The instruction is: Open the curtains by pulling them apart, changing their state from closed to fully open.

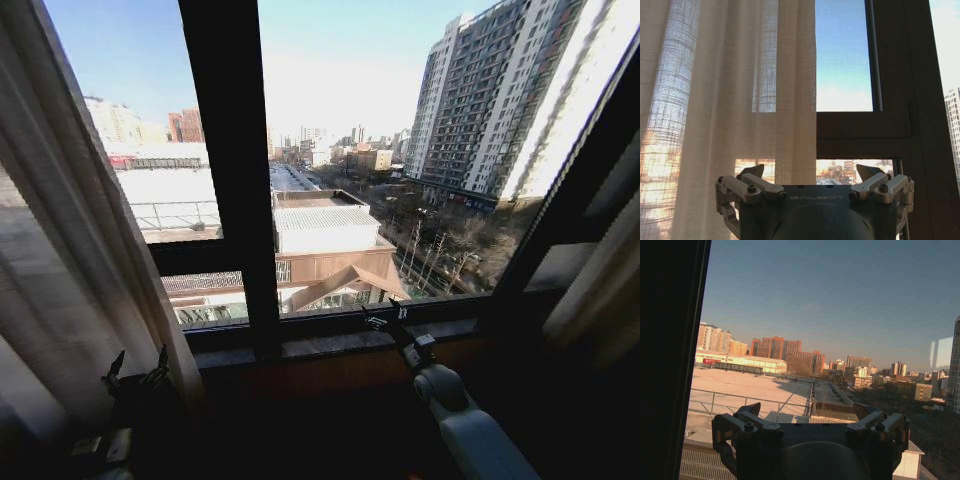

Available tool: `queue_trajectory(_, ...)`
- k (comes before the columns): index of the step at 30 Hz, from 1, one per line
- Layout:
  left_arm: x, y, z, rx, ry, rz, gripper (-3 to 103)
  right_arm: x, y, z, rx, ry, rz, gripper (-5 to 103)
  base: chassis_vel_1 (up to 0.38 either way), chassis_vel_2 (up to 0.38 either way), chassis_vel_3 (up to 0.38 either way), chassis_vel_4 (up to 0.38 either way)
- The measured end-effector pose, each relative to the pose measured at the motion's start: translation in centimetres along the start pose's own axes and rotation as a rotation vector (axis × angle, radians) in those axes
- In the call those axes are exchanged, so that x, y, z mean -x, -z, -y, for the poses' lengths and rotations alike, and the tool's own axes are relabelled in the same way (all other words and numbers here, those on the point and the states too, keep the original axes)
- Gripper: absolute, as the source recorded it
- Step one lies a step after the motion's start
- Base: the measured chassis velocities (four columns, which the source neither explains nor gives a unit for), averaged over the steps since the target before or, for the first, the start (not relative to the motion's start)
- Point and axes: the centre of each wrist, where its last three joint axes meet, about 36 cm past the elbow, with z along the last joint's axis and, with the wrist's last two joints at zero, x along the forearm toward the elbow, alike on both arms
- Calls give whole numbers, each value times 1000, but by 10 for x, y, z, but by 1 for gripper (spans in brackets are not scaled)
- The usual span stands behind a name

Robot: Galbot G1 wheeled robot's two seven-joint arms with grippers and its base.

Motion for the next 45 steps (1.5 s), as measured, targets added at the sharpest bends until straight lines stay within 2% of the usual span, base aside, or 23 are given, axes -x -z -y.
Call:
queue_trajectory(9,0,0,0,1,0,0,100,0,0,0,0,0,0,100,94,98,-85,-73)
queue_trajectory(45,0,0,0,0,0,0,100,0,0,0,0,0,0,100,0,0,0,0)
